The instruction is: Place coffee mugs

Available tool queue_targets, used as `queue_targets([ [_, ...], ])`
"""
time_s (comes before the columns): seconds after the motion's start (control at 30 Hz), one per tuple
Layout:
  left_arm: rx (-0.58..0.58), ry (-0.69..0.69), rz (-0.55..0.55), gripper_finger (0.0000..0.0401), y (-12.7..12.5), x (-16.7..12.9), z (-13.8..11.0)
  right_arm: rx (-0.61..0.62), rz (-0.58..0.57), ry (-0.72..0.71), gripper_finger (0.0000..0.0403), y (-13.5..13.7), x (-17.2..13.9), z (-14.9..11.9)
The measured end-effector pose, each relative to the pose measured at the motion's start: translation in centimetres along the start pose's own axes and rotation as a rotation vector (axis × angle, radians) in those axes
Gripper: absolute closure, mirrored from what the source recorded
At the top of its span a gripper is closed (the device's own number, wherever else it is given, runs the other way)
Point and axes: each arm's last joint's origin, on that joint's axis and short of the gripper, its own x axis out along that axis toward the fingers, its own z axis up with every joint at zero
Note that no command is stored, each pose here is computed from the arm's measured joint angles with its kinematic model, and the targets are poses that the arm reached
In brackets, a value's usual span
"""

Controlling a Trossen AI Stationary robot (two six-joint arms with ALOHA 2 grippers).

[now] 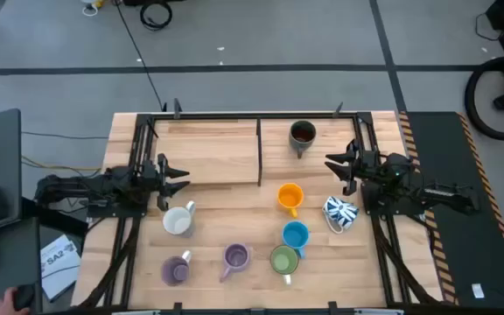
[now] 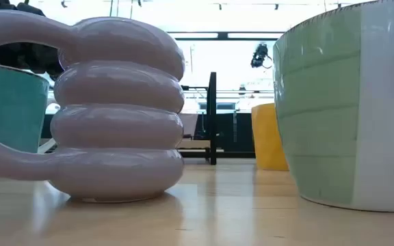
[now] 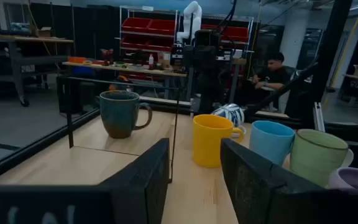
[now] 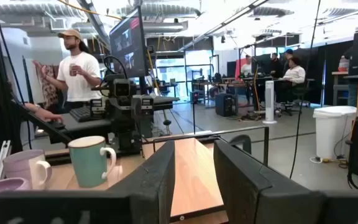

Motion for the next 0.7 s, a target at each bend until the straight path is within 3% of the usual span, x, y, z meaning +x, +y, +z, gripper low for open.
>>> queue_targets([
  [0.7, -0.007, 0.003, 0.007, 0.025, 0.02, 0.03, -0.03, 0.0, 0.0, 0.0, 0.0286, 0.0, 0.0, 0.0],
])
